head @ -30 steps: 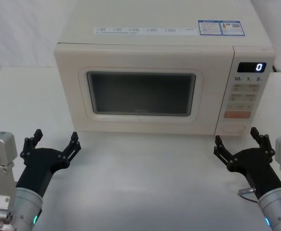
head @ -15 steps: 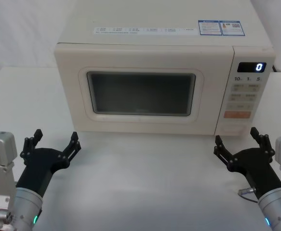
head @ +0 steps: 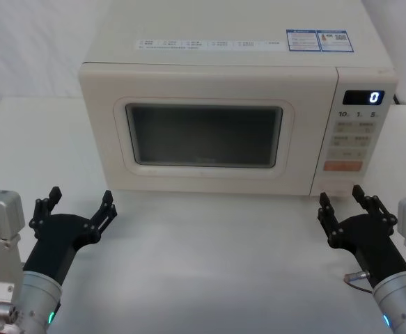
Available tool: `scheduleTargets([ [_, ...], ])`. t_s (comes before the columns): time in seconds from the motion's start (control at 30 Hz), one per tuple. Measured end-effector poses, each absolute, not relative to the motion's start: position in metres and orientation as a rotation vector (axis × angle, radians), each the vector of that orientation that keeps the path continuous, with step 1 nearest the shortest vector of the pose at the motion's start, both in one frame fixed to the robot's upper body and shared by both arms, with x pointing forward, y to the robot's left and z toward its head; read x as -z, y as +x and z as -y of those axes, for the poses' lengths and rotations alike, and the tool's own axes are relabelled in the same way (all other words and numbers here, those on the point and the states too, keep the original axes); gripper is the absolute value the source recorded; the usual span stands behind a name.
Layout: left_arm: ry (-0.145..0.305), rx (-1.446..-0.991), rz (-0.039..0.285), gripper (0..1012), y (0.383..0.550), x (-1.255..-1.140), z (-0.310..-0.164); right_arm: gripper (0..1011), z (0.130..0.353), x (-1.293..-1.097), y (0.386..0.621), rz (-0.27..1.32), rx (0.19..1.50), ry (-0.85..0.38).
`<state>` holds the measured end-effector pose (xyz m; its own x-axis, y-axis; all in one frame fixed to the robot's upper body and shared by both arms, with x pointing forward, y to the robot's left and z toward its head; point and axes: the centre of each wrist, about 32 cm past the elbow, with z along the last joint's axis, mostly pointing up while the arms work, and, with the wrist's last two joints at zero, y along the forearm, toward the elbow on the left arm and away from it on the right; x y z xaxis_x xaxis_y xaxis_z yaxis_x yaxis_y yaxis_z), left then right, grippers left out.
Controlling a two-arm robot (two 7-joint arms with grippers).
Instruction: Press the button to open the microwave door with one hand; close the microwave door with the other hand.
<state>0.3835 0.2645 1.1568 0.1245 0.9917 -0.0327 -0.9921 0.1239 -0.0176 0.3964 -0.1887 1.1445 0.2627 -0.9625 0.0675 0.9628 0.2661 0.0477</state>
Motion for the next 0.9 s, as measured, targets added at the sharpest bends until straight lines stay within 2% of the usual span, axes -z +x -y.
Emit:
scheduleTargets([
  [0.13,-0.038,-1.446,-0.014,1001,0.3835,-1.1568,-0.2645,488,0.1887,-1.1445,0.3964,0.089,1.302,-0.003],
  [0.2,-0.038,-1.446,-0.014,1001,0.3835,-1.1568,-0.2645,444,0.1887,-1.1445,0.3964,0.089,1.302,-0.003],
  [0.27,-0.038,-1.446,-0.014,1001,0.3835,-1.1568,-0.2645,342,0.1887,-1.1445,0.3964,0.089,1.302,-0.003],
  [0.33,-0.038,-1.446,-0.014,1001,0.3835,-1.1568,-0.2645,332,0.1887,-1.1445,0.3964,0.089,1.302,-0.003],
  [0.37,-0.038,-1.446,-0.014,1001,0.3835,-1.1568,-0.2645,262,0.1887,-1.1445,0.3964,0.089,1.302,-0.003],
  [0.47,-0.038,-1.446,-0.014,1001,0.3835,-1.1568,-0.2645,162,0.1887,-1.1445,0.3964,0.089,1.302,-0.003],
  [0.53,-0.038,-1.446,-0.014,1001,0.3835,-1.1568,-0.2645,135,0.1887,-1.1445,0.3964,0.089,1.302,-0.003],
  [0.57,-0.038,-1.446,-0.014,1001,0.3835,-1.1568,-0.2645,72,0.1887,-1.1445,0.3964,0.089,1.302,-0.003],
  [0.63,-0.038,-1.446,-0.014,1001,0.3835,-1.1568,-0.2645,16,0.1887,-1.1445,0.3964,0.089,1.302,-0.003],
  [0.9,-0.038,-1.446,-0.014,1001,0.3835,-1.1568,-0.2645,0,0.1887,-1.1445,0.3964,0.089,1.302,-0.003],
])
